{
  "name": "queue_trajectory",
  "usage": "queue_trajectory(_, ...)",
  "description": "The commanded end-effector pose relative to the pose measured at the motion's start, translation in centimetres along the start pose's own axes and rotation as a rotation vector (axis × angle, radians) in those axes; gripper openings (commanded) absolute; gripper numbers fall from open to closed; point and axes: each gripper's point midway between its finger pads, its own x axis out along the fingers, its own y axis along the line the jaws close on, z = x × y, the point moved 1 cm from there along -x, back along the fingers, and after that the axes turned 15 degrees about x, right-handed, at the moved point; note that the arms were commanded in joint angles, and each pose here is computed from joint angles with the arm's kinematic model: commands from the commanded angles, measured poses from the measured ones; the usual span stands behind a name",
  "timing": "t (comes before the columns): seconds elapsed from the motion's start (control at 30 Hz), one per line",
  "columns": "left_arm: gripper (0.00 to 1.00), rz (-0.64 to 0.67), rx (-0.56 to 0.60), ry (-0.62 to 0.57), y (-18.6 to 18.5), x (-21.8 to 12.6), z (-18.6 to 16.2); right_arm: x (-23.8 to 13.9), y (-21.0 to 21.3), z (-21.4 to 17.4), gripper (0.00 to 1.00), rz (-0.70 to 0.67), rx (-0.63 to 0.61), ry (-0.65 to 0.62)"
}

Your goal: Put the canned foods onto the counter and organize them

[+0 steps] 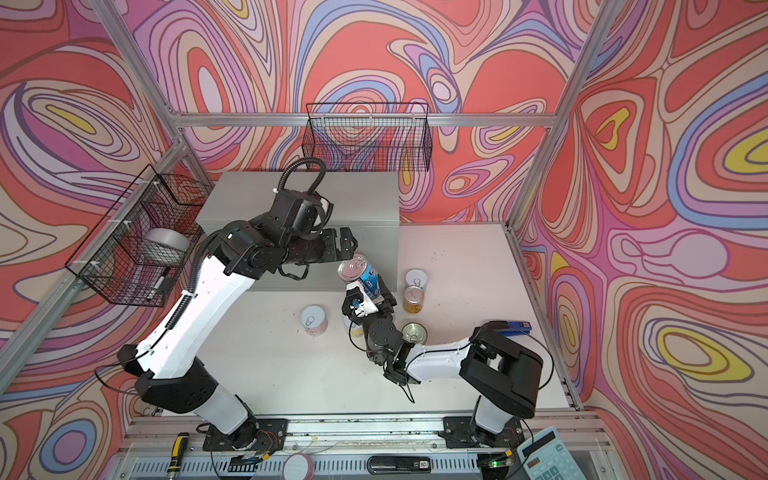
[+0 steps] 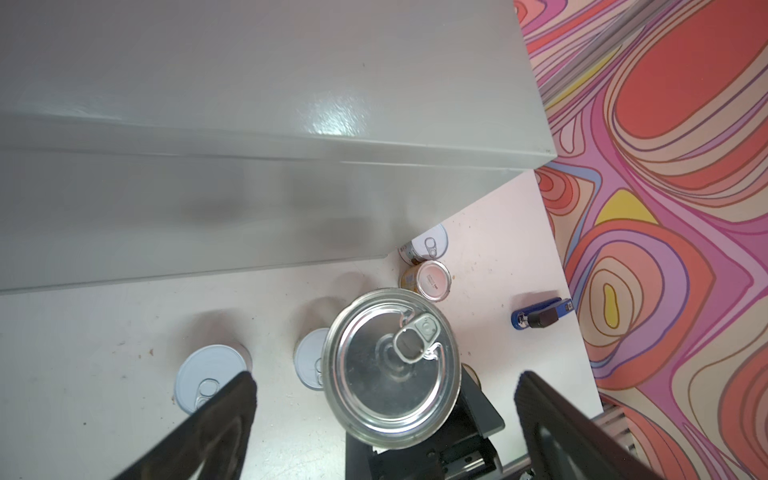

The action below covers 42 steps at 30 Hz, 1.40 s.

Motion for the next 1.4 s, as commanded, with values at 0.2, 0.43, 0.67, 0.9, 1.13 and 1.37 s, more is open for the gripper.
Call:
queue_trajectory(0.2, 1.0, 0.275, -0.06, -0.112, 8.6, -5.0, -3.2, -0.9, -1.3, 6.8, 0.71, 0.038, 0.199, -0.108)
queue_trajectory(0.43, 1.0, 0.355, -0.094, -0.105, 11.7, -6.6, -8.2, -0.7, -0.3, 8.8, 0.71, 0.111, 0.215, -0.067)
queue_trajectory(0.67, 1.0, 0.422, -0.132, -0.1, 14.1, -8.2, -11.7, -0.8, 0.6, 11.6, 0.71, 0.19, 0.288, -0.083)
queue_trajectory(0.9, 1.0, 0.425, -0.16, -0.092, 14.9, -8.9, -14.0, -1.4, 1.3, 13.4, 0.7, 0.276, 0.36, -0.099)
queue_trajectory(1.13, 1.0, 0.419, -0.151, -0.07, 15.1, -8.8, -15.1, -1.9, 1.4, 15.8, 0.7, 0.324, 0.393, -0.126)
queue_trajectory(1.37, 1.0, 0.404, -0.149, -0.057, 15.2, -8.2, -16.3, -1.7, 1.7, 18.4, 0.7, 0.351, 0.407, -0.158)
